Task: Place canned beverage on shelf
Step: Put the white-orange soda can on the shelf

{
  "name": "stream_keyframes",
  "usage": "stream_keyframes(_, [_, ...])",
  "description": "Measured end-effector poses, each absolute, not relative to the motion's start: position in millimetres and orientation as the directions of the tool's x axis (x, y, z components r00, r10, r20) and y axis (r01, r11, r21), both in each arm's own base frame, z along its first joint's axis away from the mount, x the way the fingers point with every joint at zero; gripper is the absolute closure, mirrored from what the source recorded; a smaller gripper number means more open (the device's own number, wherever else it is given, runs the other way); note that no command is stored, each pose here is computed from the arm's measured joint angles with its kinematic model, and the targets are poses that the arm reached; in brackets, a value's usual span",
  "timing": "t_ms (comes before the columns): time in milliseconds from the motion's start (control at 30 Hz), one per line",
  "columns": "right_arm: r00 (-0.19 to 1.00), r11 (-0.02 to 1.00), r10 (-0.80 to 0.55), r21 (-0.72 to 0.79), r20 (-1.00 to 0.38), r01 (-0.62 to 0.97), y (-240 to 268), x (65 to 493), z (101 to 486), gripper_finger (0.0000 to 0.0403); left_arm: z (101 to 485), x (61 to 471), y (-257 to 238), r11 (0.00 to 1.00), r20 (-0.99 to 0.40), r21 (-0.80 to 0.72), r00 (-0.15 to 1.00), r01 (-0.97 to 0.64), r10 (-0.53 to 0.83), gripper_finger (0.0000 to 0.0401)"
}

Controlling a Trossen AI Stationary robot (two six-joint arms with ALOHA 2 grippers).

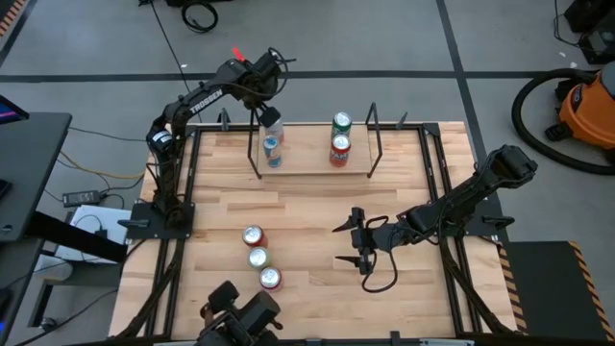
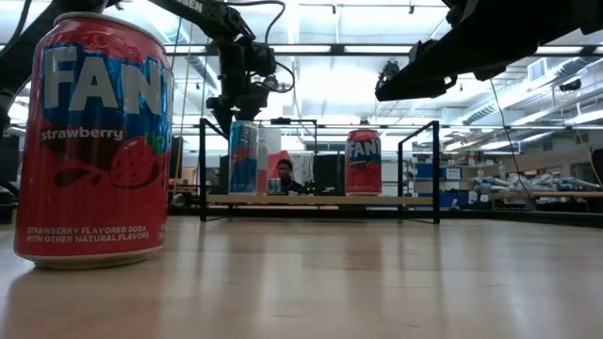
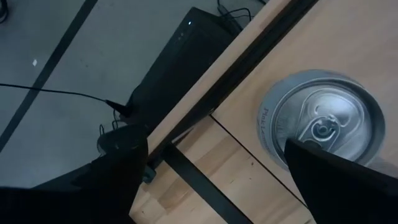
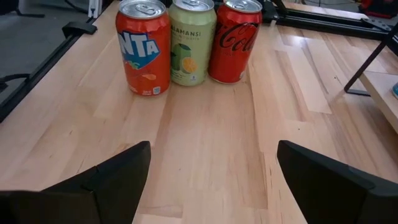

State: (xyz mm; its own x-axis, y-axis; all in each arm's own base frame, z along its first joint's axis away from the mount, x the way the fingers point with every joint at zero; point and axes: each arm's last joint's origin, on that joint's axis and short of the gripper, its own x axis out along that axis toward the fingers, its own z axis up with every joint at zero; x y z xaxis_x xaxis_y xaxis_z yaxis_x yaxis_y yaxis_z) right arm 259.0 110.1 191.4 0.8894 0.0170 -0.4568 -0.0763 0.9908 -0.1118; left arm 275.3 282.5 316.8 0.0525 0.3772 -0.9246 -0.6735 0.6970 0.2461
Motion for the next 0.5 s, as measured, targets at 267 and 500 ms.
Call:
stream_keyframes(267, [0.889, 0.991, 0.017, -0.113, -0.457, -0.077, 110.1, 259.0, 191.3, 0.0041, 316.1, 276.8, 278.0, 0.714, -0.931, 0.25, 0.04, -0.654, 0.362, 0.0012])
stream_keyframes(500, [0.889, 0.991, 0.017, -0.112, -0.457, -0.077, 110.1, 259.0, 191.3, 0.0041, 315.6, 276.9, 275.3, 0.721, -0.937, 0.248, 0.029, -0.647, 0.349, 0.0012])
